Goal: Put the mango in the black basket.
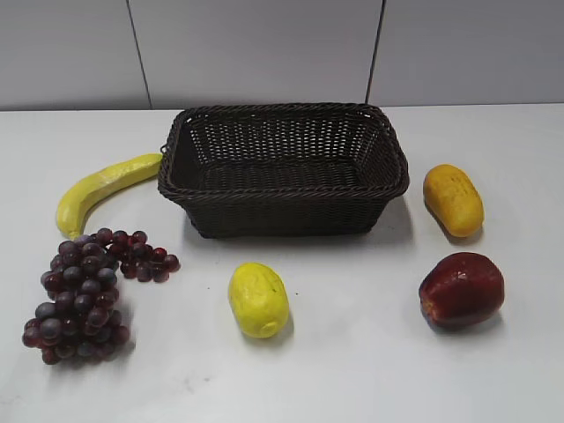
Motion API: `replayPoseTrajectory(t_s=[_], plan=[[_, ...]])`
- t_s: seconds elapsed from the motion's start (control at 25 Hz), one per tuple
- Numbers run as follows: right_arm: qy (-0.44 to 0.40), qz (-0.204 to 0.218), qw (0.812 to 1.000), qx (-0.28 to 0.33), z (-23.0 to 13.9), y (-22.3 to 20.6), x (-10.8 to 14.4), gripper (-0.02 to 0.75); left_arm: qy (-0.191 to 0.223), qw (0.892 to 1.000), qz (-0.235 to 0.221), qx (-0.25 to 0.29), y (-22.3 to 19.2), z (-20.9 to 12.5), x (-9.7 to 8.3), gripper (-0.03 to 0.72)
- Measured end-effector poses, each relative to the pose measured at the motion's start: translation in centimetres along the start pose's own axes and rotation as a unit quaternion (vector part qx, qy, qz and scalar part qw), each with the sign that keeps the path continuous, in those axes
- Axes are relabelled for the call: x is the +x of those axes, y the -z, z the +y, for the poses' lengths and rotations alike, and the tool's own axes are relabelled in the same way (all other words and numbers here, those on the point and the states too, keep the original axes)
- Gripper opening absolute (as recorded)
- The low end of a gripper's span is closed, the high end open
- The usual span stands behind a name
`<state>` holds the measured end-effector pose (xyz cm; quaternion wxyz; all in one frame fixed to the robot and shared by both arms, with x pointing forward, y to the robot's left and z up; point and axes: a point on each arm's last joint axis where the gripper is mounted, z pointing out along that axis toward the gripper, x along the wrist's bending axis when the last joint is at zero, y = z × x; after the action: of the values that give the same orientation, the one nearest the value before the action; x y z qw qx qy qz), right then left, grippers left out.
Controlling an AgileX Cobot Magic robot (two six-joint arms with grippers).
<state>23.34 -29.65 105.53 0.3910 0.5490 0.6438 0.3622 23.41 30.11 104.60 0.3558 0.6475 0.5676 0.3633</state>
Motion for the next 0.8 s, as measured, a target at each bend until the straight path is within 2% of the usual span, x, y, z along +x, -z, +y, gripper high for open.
replayPoseTrajectory(t_s=[0.8], plan=[[-0.006,0.000,1.000,0.000,0.14,-0.05,-0.02,0.589,0.000,1.000,0.000,0.000,0.00,0.00,0.00,0.231]])
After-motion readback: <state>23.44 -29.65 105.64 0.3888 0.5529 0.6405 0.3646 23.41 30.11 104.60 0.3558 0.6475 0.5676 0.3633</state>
